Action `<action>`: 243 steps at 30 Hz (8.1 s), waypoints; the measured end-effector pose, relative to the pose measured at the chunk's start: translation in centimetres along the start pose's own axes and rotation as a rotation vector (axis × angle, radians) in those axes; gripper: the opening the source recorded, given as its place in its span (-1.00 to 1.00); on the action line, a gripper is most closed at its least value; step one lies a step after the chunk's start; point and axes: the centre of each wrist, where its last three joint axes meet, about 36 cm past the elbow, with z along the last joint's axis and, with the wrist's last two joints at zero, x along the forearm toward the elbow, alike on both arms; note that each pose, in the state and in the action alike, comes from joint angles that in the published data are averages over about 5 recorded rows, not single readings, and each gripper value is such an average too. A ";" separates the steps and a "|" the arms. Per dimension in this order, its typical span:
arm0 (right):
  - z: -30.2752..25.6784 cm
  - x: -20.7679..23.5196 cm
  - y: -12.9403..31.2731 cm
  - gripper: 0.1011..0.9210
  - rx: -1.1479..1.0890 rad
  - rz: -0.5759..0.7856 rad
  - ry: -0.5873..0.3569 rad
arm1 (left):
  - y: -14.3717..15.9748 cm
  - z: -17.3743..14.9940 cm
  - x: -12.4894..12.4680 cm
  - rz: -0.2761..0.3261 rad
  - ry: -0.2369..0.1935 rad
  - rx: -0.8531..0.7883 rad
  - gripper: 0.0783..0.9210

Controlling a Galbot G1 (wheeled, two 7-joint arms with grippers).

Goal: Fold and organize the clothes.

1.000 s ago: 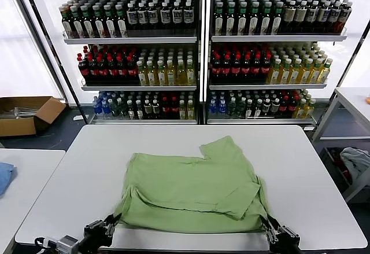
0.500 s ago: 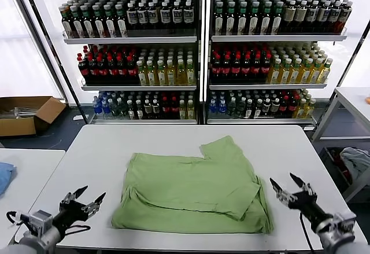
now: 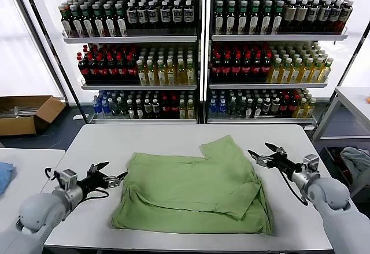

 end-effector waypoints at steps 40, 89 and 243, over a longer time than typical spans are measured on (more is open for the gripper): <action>0.2 -11.4 2.4 -0.18 -0.045 -0.098 0.156 | 0.9 -2.0 -11.7 0.067 0.081 0.148 0.03; 4.3 10.4 10.9 -0.99 -0.105 -0.051 -0.038 | -6.4 -0.7 1.5 -0.016 -0.055 0.074 -0.98; 9.7 20.0 12.7 0.76 -0.058 0.384 -0.300 | -18.0 0.1 8.5 -0.083 -0.148 0.380 0.76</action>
